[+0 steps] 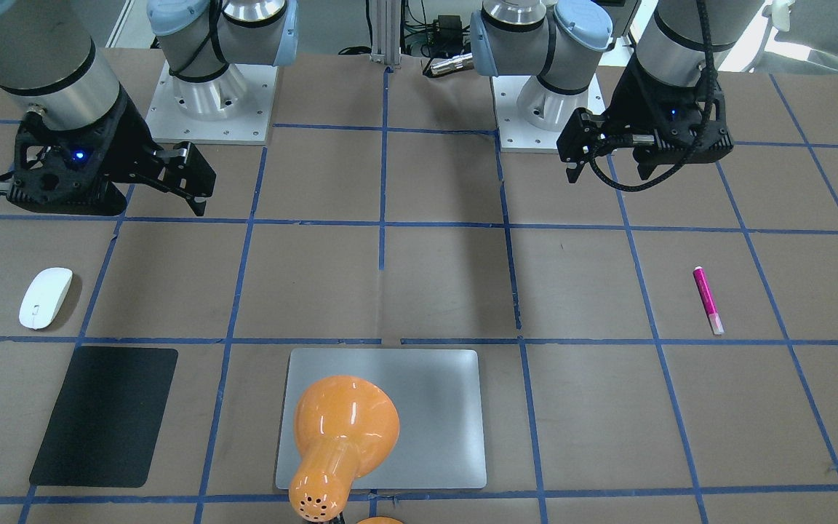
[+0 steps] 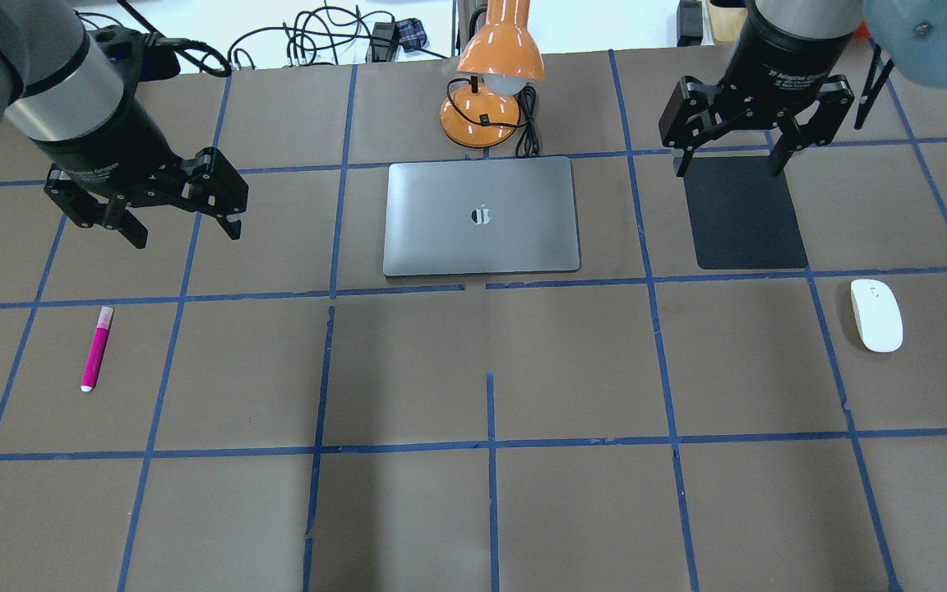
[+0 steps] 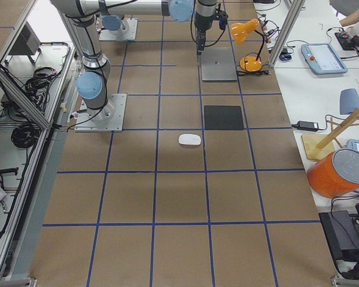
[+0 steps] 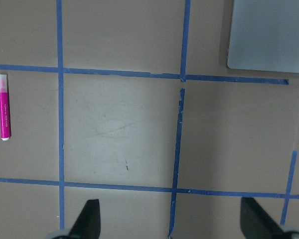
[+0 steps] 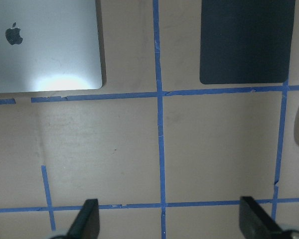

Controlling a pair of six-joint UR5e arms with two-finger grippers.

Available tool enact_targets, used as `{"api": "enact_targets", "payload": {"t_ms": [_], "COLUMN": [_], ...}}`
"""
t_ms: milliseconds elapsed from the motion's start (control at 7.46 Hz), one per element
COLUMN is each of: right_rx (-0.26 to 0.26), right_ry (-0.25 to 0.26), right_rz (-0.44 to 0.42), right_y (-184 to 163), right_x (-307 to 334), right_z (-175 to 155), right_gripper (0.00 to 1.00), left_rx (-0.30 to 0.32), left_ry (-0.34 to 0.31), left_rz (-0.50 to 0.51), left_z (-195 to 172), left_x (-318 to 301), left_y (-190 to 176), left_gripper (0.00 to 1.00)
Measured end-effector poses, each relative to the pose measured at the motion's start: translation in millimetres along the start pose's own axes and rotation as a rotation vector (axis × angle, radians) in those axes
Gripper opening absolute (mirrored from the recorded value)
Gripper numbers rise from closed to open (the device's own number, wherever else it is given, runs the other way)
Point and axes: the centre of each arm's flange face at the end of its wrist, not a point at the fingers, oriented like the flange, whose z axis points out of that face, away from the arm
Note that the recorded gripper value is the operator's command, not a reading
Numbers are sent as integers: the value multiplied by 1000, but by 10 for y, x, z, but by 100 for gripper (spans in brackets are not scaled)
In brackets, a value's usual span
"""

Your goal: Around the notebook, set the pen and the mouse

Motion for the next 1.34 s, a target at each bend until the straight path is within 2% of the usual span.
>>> {"api": "enact_targets", "payload": {"t_ms": [268,670,804,938,1206,1340], "right_rx": [-3,-28,-31,-38,-78,-83], "right_ry": [0,4,10,26,41,35], "right_rz": [1,-5,2,19,82,80], "right_y": [-1,8,-6,-29,-96,-139], "right_x": [3,32,75,173,719,1111], "right_z": [9,49,65,114,379,572], "right_gripper": [100,100,100,100,100,100], "left_rx": [-8,-68,-78,-82,-85,-79], "left_ry": [-1,3,12,21,28,29], "left_rz": [-3,-55,-78,-58,2,-11], "left_z": [32,180,232,309,605,866], "left_x": [0,-245,-497,-764,-1327,-1690], "left_y": [-16,-101,-173,-257,-412,-492], "left_gripper": [100,100,100,100,100,100]}}
